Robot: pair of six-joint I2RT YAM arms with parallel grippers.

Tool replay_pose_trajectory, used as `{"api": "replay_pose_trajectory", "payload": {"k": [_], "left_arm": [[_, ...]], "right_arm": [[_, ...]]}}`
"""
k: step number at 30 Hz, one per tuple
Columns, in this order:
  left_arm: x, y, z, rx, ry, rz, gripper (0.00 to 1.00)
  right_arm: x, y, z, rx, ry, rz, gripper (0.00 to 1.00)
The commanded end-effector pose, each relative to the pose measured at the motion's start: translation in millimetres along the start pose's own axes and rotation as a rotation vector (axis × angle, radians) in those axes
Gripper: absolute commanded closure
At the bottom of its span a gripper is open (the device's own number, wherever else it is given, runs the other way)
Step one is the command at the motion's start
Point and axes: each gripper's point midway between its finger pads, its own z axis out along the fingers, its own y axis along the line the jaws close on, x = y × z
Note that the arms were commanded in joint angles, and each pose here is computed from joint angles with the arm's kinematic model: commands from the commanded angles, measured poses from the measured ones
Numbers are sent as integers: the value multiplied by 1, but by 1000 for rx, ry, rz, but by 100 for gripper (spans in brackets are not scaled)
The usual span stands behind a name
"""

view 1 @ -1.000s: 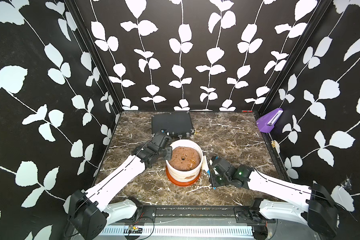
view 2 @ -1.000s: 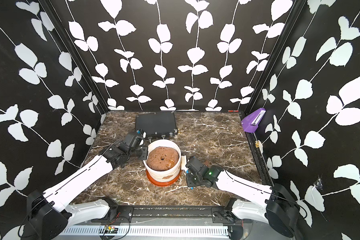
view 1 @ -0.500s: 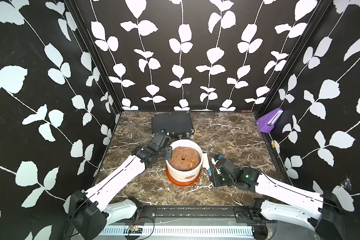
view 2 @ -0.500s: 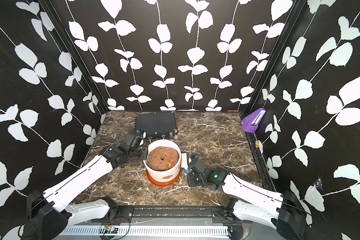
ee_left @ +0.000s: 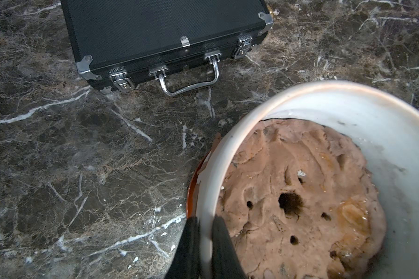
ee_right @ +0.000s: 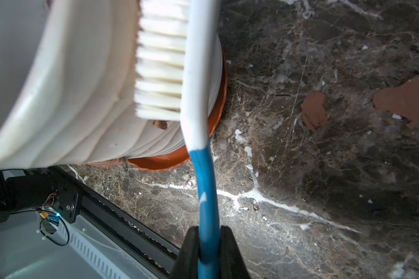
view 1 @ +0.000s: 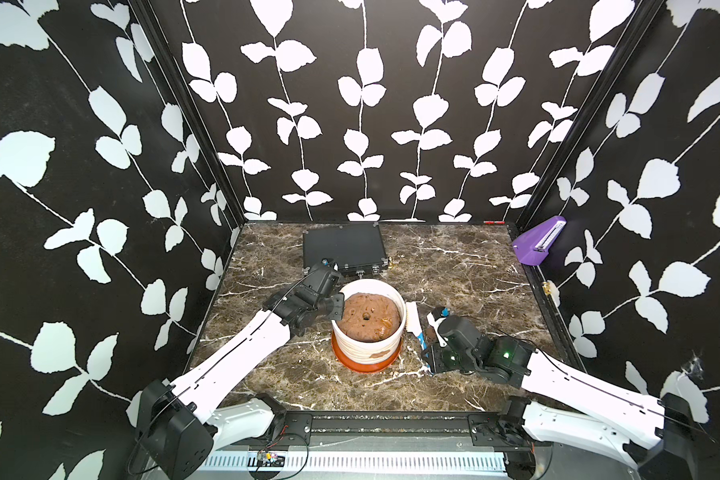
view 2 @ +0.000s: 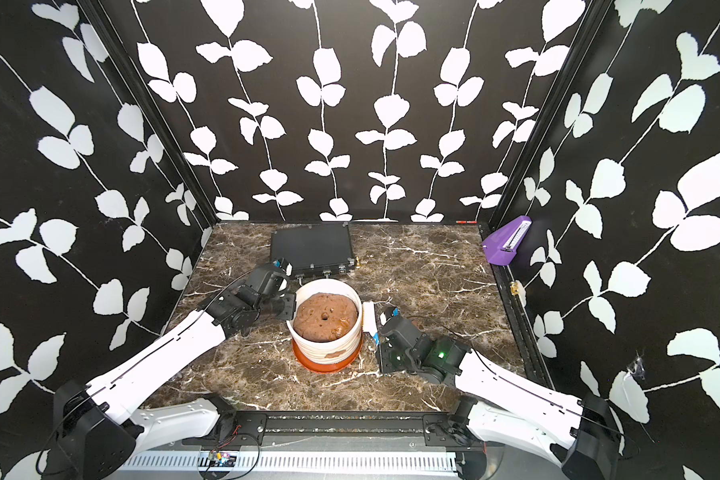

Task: Scrub the dried mud off the ceramic pot
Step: Brush off the soil from the pot.

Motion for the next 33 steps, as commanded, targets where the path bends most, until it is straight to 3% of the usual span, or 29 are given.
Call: {"api": "replay_pose_trajectory", "payload": {"k": [1, 5, 13, 26, 33], "left_arm": [[-3, 3, 2, -14, -9, 3, 100], [-4, 2, 2, -6, -7, -1, 100], [-4, 4, 3, -22, -8, 14, 100], [-2, 6, 6, -31, -7, 13, 100], [-1, 6, 9, -32, -4, 16, 100]], "right_arm": [[5, -14, 10, 96, 25, 66, 100], [11, -28, 22, 184, 36, 133, 100], [13, 13, 39, 4, 70, 179, 100], [6, 60, 19, -164, 44, 182, 100], [1, 58, 1, -172, 7, 184, 100]]}}
